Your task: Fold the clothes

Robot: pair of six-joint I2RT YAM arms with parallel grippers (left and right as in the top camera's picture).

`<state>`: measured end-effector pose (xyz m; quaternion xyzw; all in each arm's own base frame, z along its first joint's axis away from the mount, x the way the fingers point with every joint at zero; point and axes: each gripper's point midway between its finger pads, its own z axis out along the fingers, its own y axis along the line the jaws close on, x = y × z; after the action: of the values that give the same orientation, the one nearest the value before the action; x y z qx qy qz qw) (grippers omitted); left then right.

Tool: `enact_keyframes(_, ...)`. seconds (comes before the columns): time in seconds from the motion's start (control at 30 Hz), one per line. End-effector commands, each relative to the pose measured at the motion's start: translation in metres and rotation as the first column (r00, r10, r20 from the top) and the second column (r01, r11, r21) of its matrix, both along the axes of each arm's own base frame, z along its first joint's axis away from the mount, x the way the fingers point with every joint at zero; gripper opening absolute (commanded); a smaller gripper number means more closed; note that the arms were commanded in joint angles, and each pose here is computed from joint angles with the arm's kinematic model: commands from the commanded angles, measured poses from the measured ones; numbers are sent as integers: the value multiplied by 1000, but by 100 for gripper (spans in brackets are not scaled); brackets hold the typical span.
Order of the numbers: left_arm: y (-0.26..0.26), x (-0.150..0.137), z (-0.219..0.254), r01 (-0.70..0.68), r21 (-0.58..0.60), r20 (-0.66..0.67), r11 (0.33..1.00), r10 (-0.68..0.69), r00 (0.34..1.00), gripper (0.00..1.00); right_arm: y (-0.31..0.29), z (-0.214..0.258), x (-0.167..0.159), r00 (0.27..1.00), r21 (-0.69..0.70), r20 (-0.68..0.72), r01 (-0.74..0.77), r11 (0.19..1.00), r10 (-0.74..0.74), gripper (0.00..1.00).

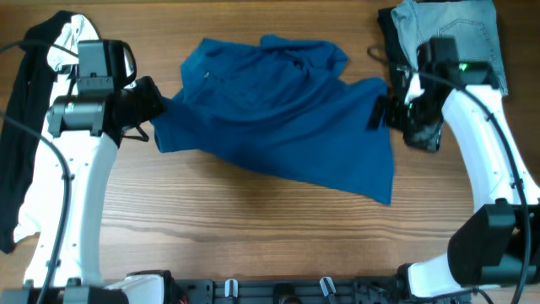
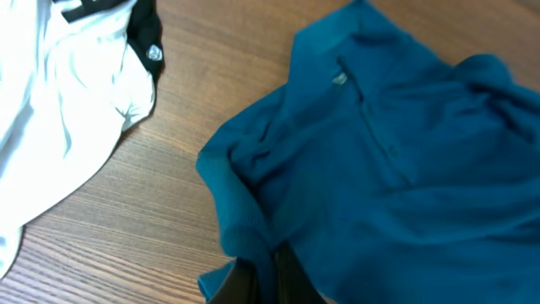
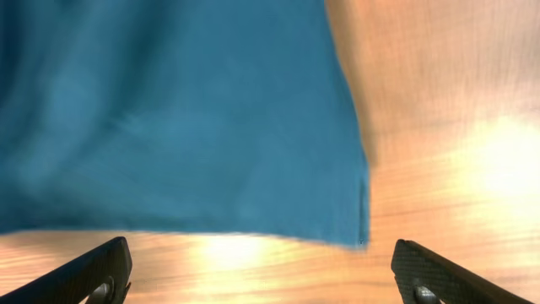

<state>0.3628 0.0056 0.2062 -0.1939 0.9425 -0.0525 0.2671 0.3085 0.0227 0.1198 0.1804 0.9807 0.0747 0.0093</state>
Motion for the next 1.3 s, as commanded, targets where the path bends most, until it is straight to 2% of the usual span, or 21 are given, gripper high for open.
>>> enact_keyframes(0.0,2,6,-22,-17,8,-61,1000,18,998,4,-9,-27,-35,992,-60,-47,115,992,-118,90)
enact_keyframes(0.07,2,8,-31,-17,8,-87,1000,18,996,4,-9,-45,-50,991,-62,-64,118,991,-122,77)
enact_keyframes(0.2,2,11,-40,-17,8,-108,1000,17,994,4,-11,-82,-76,984,-82,-116,129,988,-138,75)
enact_keyframes(0.37,3,16,-38,-17,8,-88,1000,18,996,4,-15,-119,-91,982,-102,-98,150,983,-160,67)
enact_keyframes(0.53,3,17,-38,-17,8,-82,1000,17,996,4,-13,-124,-91,982,-90,-91,157,984,-165,65)
enact_keyframes(0.67,3,17,-38,-17,8,-83,1000,17,996,4,-7,-127,-93,981,-58,-106,156,986,-161,54)
enact_keyframes(0.73,3,17,-39,-17,8,-85,1000,17,996,4,-5,-132,-94,980,-46,-117,155,987,-159,39)
enact_keyframes(0.83,3,17,-39,-17,8,-86,1000,17,996,4,-3,-137,-94,980,-34,-135,144,989,-148,25)
enact_keyframes(0.87,3,17,-40,-17,8,-89,1000,17,996,4,0,-138,-93,983,-14,-132,130,991,-131,13)
enact_keyframes(0.9,3,17,-41,-17,8,-91,1000,17,996,4,0,-139,-91,983,-14,-128,131,991,-131,4)
enact_keyframes(0.97,3,18,-42,-17,9,-95,1000,18,995,4,0,-136,-83,986,-10,-99,130,991,-131,4)
enact_keyframes(1.07,10,23,-36,-33,48,-62,998,36,997,4,2,-116,-52,996,12,-8,94,995,-94,5)
enact_keyframes(1.17,13,27,-5,-36,51,21,998,35,999,4,3,-71,-13,993,20,110,40,999,-42,4)
enact_keyframes(1.27,16,23,54,-43,69,170,997,31,985,4,0,5,31,959,2,282,-7,1000,7,4)
